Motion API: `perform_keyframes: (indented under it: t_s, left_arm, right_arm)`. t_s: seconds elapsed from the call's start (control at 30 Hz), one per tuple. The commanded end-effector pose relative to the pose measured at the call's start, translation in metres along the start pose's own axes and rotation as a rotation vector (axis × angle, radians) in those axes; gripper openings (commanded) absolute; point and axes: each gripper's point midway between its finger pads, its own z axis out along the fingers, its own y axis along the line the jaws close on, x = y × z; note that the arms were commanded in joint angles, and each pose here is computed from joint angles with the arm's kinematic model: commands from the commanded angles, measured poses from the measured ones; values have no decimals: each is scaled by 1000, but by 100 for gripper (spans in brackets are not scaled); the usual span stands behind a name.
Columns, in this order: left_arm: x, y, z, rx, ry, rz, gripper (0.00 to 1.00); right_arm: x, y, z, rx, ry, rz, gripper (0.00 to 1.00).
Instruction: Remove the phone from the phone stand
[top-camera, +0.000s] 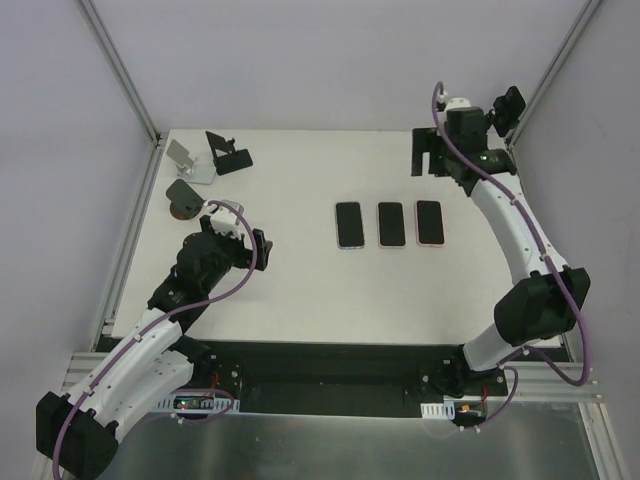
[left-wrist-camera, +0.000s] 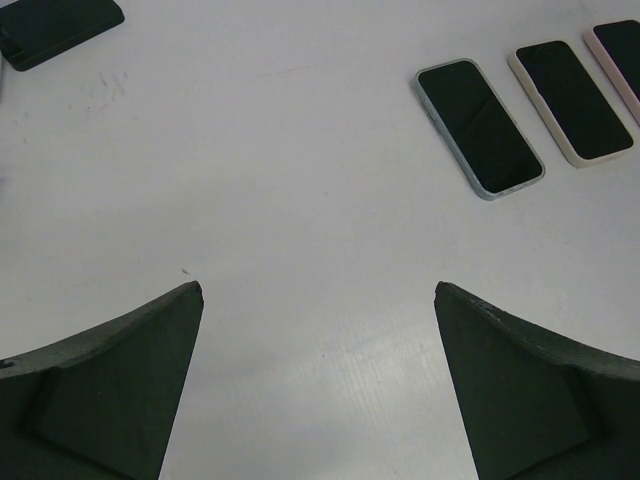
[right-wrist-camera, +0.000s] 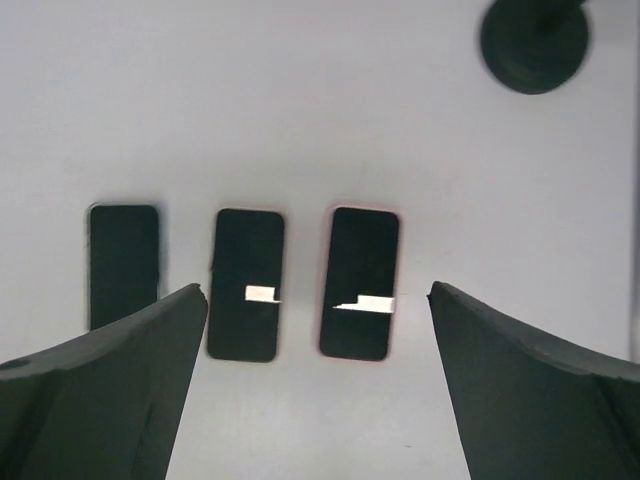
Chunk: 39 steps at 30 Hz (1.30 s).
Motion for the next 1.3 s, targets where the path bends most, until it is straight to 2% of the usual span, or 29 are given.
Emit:
perform_keyframes:
  t_s: [0.0,0.1,0.2,0.27,0.3,0.43,0.6,0.73,0.97,1.1,1.27]
  left_arm:
    - [-13,-2,-3,2,-37,8,99]
    - [-16,-4,-3,7,-32,-4,99]
    - [-19,-3,-3,0,-26,0,99]
    - [-19,-2,-3,-6,-15,11,99]
    - [-24,-1,-3,-11,-20,15,99]
    - [-31,1,-1,-23,-16,40,99]
    - [-45,1,5,-37,-20,54,99]
    - [-45,3,17,-48,13,70,99]
    - [-51,2,33,-56,60,83,99]
    - [-53,-1,41,-45,92,82,99]
    - [-54,-4,52,-38,130,85,99]
  right_arm:
    - [-24,-76,-22,169,8,-47,96]
    - [-54,-129,-21,242,-37,4,96]
    - [-73,-164,-12,248,-72,51,96]
    - [-78,-178,4,222,-73,47,96]
    - [-95,-193,-2,222,-126,59,96]
    - [-115,-222,19,146,-199,91,98]
    - [-126,-257,50,128,-266,48,99]
    - [-136,-273,66,109,-315,13,99]
    - [-141,-289,103,82,-403,14,89]
    - [-148,-293,121,77,-494,22,85]
    - [-150,-288,142,25,-526,52,78]
